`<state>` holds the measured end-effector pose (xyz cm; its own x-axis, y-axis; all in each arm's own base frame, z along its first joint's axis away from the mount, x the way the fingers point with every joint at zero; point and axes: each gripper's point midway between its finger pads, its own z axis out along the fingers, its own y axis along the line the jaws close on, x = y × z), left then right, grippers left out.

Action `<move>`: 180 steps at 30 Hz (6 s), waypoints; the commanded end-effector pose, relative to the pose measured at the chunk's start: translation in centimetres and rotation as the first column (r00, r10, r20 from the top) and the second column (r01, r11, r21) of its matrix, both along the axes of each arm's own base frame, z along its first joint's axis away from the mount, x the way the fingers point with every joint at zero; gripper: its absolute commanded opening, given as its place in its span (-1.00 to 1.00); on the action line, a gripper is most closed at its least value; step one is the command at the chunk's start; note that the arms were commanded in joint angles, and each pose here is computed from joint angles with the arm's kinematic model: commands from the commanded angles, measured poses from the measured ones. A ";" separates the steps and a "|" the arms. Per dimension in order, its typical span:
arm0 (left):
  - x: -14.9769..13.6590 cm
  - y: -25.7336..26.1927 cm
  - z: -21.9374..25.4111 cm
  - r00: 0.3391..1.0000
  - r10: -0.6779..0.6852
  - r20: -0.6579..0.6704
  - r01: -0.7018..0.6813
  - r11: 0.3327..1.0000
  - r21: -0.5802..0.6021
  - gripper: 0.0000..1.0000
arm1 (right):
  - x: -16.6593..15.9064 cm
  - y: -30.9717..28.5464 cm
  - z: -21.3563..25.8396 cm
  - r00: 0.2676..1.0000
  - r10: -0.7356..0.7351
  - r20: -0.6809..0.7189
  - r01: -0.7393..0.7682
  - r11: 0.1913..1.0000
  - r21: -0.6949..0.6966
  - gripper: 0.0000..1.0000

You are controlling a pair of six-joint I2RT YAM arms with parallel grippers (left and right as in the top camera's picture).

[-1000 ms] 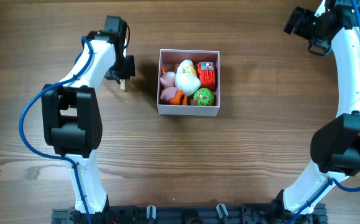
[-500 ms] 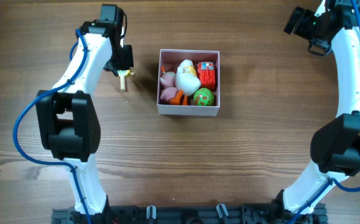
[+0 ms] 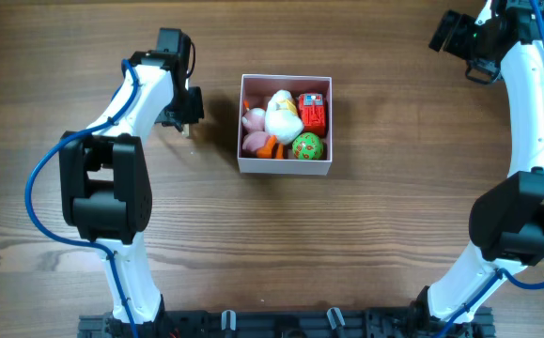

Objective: Pack container
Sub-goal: 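Close the left gripper on the rattle handle and lift it, then carry the rattle drum right over the box with the left gripper, then lower the rattle into the box beside the duck and release it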

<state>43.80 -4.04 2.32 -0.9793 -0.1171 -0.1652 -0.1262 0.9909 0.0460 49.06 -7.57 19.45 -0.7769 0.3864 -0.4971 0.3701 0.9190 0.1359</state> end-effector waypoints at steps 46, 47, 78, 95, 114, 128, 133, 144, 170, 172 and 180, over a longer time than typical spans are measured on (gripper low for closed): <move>-1.0 0.3 -3.4 0.997 0.072 -0.034 -0.072 0.997 -0.001 -0.50 | 0.0 0.3 0.3 1.000 0.010 0.010 -0.010 1.000 0.009 0.99; -1.0 0.3 -3.4 0.997 0.072 -0.034 -0.072 0.997 -0.001 -0.60 | 0.0 0.3 0.3 1.000 0.010 0.010 -0.010 1.000 0.009 0.99; 1.0 -14.0 15.5 0.922 -0.149 0.357 0.265 0.916 -0.301 -0.87 | 0.0 0.3 0.3 1.000 0.010 0.010 -0.010 1.000 0.009 1.00; -0.7 -20.2 10.6 0.905 -0.296 0.307 0.360 0.916 -0.176 -0.59 | 0.0 0.3 0.3 1.000 0.010 0.009 -0.010 1.000 0.009 0.99; -0.8 -20.2 9.4 0.913 -0.301 0.277 0.356 0.918 -0.177 0.09 | 0.0 0.3 0.3 1.000 0.010 0.010 -0.010 1.000 0.009 0.99; -1.8 -20.3 8.3 0.923 -0.312 0.224 0.356 0.914 -0.195 -0.92 | 0.0 0.3 0.3 1.000 0.010 0.009 -0.010 1.000 0.009 1.00; -1.6 -19.1 6.9 0.933 -0.304 0.193 0.332 0.934 -0.134 -0.92 | 0.0 0.3 0.3 1.000 0.010 0.010 -0.010 1.000 0.009 0.99; -2.1 -19.0 4.0 0.951 -0.287 0.120 0.302 0.943 -0.138 -0.92 | 0.0 0.3 0.3 1.000 0.010 0.010 -0.010 1.000 0.009 0.99; -0.9 -20.3 6.8 0.933 -0.284 0.222 0.327 0.926 -0.189 -0.92 | 0.0 0.3 0.3 1.000 0.010 0.009 -0.010 1.000 0.009 0.99; -1.1 -20.8 6.9 0.931 -0.289 0.221 0.335 0.917 -0.215 -0.92 | 0.0 0.3 0.3 1.000 0.010 0.010 -0.010 1.000 0.009 1.00; -0.9 -21.1 7.6 0.923 -0.296 0.246 0.352 0.908 -0.227 -0.92 | 0.0 0.3 0.3 1.000 0.010 0.009 -0.010 1.000 0.009 0.99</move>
<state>42.86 -24.56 7.54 -0.9323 0.1480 -0.3300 0.2135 0.9617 -0.1719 49.06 -7.57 19.45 -0.7769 0.3864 -0.4971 0.3701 0.9190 0.1359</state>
